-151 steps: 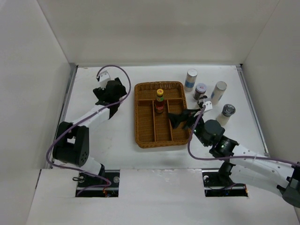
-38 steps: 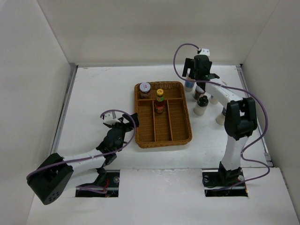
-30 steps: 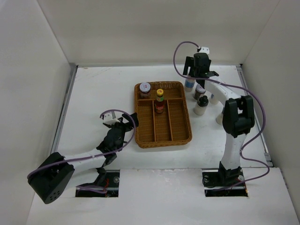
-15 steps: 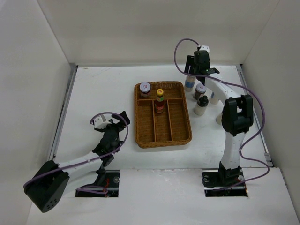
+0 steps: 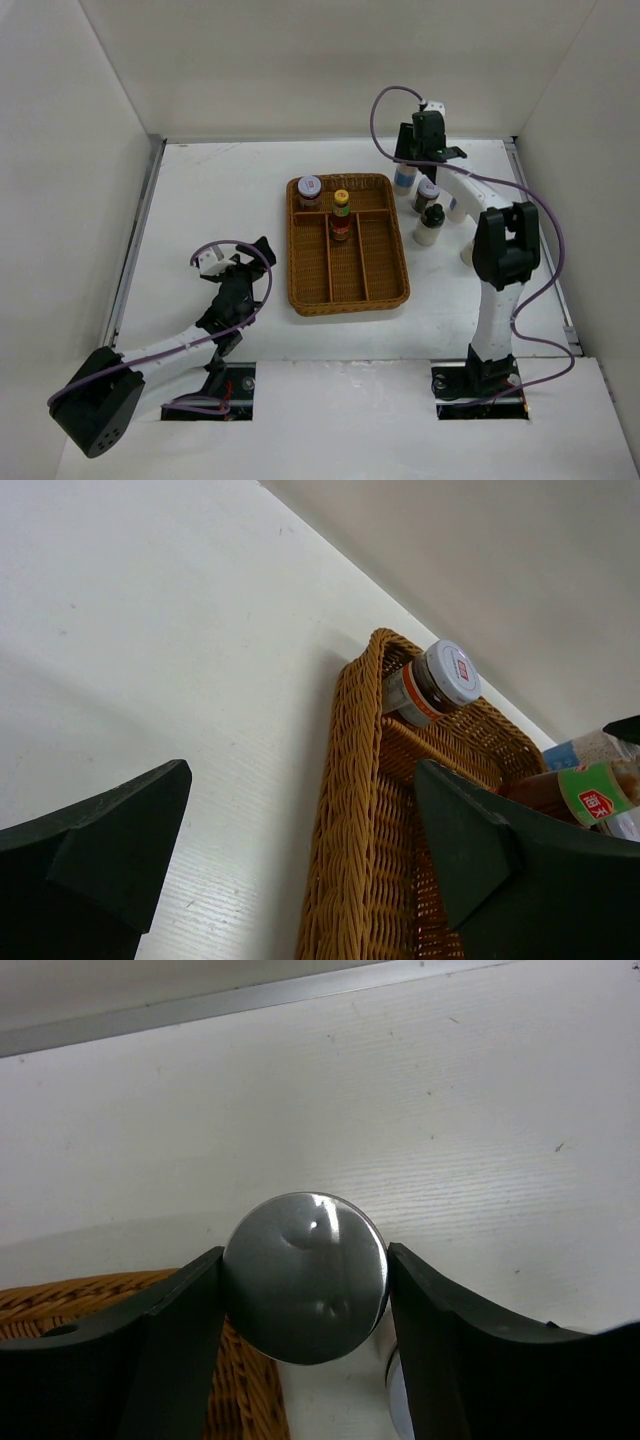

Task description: Organize the condiment bottles

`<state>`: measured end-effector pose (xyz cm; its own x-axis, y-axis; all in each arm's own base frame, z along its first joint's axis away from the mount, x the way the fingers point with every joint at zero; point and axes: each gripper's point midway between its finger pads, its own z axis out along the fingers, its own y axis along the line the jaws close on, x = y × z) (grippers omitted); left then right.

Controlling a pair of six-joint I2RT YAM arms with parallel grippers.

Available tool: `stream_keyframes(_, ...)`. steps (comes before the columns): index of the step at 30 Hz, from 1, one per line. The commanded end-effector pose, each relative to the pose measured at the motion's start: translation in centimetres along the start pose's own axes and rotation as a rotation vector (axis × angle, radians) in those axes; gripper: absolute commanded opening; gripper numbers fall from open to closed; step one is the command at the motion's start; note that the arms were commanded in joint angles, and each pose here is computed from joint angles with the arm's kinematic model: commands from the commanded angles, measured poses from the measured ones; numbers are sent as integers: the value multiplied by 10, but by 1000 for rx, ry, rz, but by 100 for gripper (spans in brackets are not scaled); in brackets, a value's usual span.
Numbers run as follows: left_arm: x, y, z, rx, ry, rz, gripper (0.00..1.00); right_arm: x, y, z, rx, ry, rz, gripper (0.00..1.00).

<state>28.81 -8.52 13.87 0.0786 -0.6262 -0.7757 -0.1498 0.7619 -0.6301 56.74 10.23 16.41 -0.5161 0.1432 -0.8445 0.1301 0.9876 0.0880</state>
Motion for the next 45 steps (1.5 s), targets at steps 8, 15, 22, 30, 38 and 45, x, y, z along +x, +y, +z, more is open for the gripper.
stream_keyframes(8,-1,-4,-1,20,-5,-32,96,-162,11,-141,-38,-520,93,46)
stream_keyframes(15,0,-5,0,22,0,-31,96,-188,82,-250,-257,-672,45,48)
stream_keyframes(22,-7,8,2,-14,-26,-50,96,-145,189,-307,-550,-635,-28,48)
stream_keyframes(30,-10,13,3,-29,-30,-68,96,-77,268,-319,-708,-528,-109,48)
stream_keyframes(38,-11,13,3,-23,-28,-77,96,2,299,-284,-724,-385,-186,48)
stream_keyframes(45,-10,12,3,-18,-24,-80,96,29,300,-265,-703,-365,-194,47)
